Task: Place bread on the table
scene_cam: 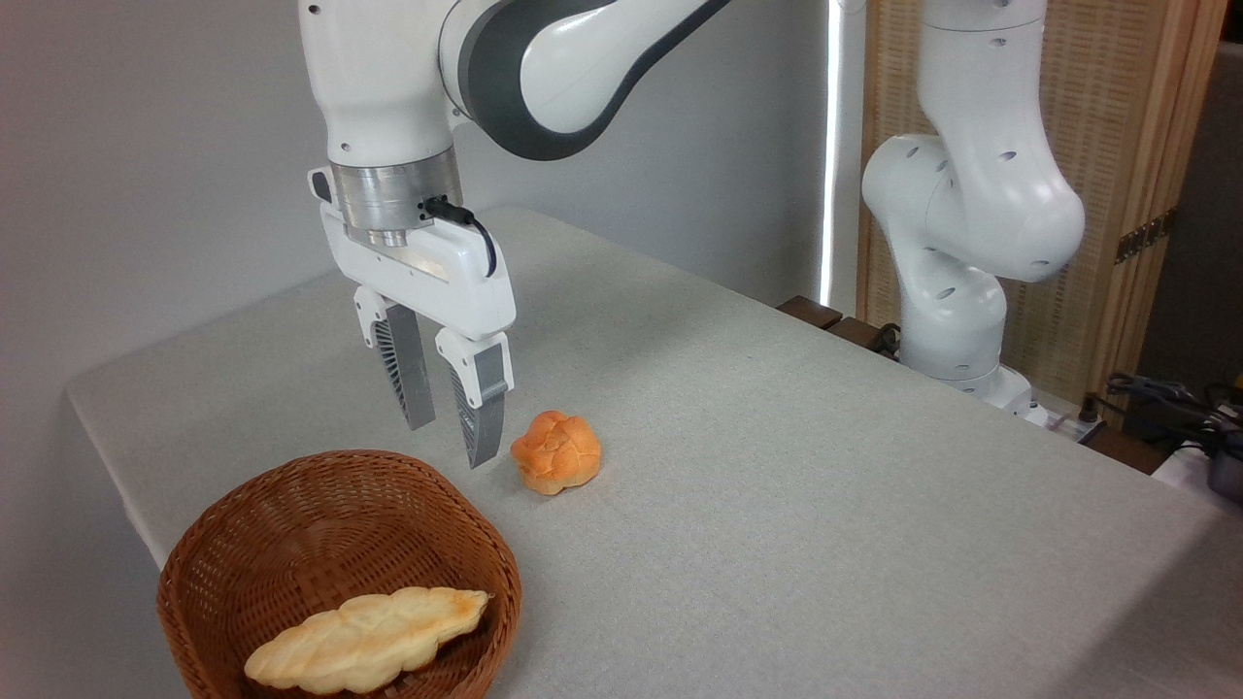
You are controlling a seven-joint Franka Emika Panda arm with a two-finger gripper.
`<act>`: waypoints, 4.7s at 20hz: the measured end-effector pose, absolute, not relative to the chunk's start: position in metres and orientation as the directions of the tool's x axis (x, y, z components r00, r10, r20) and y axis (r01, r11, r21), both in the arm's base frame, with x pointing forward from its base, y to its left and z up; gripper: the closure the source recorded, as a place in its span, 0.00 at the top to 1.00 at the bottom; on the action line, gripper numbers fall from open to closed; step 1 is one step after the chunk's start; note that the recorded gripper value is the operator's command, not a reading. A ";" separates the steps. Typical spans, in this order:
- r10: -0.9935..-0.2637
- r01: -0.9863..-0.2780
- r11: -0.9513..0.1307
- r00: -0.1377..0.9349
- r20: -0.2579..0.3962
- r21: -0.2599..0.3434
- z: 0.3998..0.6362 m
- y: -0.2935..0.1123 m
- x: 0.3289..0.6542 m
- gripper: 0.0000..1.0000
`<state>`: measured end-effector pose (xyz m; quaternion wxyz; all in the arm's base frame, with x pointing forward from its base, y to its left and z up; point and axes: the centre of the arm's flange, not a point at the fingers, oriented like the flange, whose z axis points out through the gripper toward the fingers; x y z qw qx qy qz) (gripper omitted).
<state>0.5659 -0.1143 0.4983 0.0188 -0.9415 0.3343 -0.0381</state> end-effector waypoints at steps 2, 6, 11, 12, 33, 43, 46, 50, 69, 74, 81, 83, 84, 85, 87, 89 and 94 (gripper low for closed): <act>-0.634 -0.631 -0.774 0.772 0.057 -0.060 0.497 -0.116 0.566 1.00; -0.636 -0.632 -0.772 0.769 0.069 -0.066 0.497 -0.118 0.567 1.00; -0.625 -0.617 -0.781 0.767 0.147 -0.100 0.504 -0.114 0.578 1.00; -0.616 -0.608 -0.787 0.770 0.166 -0.099 0.505 -0.112 0.580 1.00; -0.740 -0.695 -0.672 0.641 0.203 -0.255 0.418 -0.027 0.643 1.00; -0.754 -0.712 -0.657 0.630 0.188 -0.248 0.407 -0.037 0.644 0.66; -0.764 -0.721 -0.645 0.621 0.178 -0.251 0.405 -0.041 0.644 0.54; -0.766 -0.724 -0.642 0.618 0.178 -0.252 0.405 -0.043 0.644 0.54; -0.776 -0.731 -0.631 0.601 0.193 -0.260 0.414 -0.055 0.644 0.37; -0.753 -0.691 -0.658 0.603 0.265 -0.298 0.465 -0.059 0.639 0.37; -0.686 -0.664 -0.728 0.696 0.212 -0.172 0.527 -0.073 0.590 0.44; -0.669 -0.664 -0.742 0.726 0.159 -0.091 0.532 -0.071 0.573 0.44; -0.661 -0.661 -0.749 0.738 0.138 -0.051 0.533 -0.069 0.565 0.46; -0.653 -0.656 -0.754 0.749 0.115 -0.013 0.533 -0.066 0.556 0.48; -0.645 -0.648 -0.760 0.762 0.058 0.045 0.528 -0.059 0.539 0.59; -0.642 -0.640 -0.763 0.766 0.004 0.090 0.514 -0.054 0.524 1.00; -0.641 -0.629 -0.764 0.764 -0.067 0.142 0.475 -0.052 0.506 1.00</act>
